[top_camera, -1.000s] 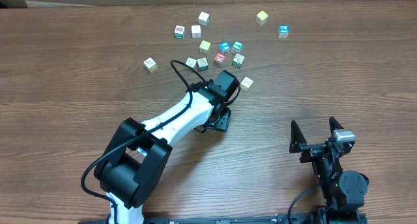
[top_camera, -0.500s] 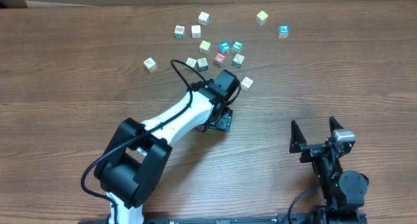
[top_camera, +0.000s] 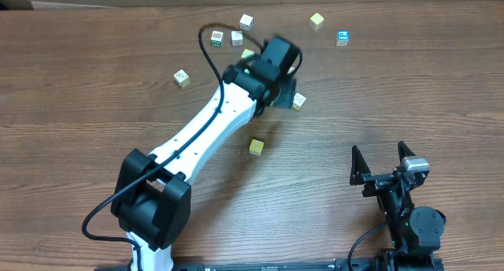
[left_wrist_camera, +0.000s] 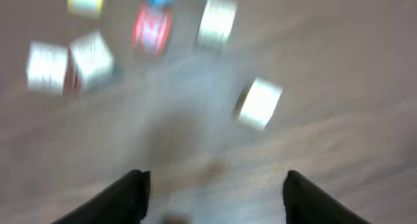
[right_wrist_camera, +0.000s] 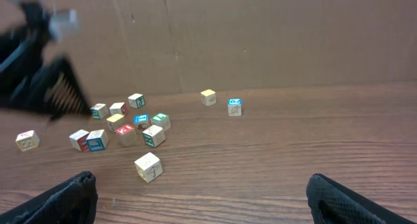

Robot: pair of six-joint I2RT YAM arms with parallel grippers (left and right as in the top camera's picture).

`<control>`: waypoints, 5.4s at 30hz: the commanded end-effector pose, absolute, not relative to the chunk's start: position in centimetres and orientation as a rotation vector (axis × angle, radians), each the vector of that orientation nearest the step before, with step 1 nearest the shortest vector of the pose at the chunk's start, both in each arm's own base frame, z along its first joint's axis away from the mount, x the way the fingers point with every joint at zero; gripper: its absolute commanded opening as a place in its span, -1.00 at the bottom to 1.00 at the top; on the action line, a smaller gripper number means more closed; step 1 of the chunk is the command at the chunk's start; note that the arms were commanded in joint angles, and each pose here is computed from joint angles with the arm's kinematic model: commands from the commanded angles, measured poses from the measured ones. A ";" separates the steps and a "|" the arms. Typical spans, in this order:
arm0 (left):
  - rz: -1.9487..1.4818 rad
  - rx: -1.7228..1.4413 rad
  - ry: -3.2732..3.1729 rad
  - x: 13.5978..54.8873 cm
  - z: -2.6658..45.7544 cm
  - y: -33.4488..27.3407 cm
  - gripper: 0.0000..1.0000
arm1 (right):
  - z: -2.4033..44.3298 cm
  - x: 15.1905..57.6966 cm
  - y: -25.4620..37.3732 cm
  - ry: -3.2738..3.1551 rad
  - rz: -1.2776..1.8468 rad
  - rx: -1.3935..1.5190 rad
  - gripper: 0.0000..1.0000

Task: Form a circle
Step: 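Raise the left arm and move it over the teal T block, then close the left gripper on the teal T block and lift it, then carry the T block down toward the placed yellow block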

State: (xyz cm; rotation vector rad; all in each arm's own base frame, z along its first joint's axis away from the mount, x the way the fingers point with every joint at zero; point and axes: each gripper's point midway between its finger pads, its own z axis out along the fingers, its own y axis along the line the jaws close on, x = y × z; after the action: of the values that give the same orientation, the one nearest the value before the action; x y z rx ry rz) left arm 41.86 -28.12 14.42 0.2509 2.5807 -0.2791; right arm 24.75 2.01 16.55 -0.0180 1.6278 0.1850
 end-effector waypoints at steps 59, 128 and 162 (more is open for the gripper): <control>-0.235 0.533 2.457 42.9 13.6 -32.0 -0.54 | 16.1 24.8 2.2 1.636 0.195 -0.017 1.00; 0.213 0.239 3.053 31.0 9.3 -17.3 -0.58 | 16.1 24.8 2.2 1.636 0.195 -0.017 1.00; 0.245 0.255 3.140 27.6 2.7 -15.6 -0.01 | 16.1 24.8 2.2 1.636 0.196 -0.017 1.00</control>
State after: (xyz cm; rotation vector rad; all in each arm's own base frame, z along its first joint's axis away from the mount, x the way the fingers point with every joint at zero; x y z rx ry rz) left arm 28.58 -15.38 2.76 0.2580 3.1117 0.2724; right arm 24.75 2.01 16.54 -0.0182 1.6282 0.1853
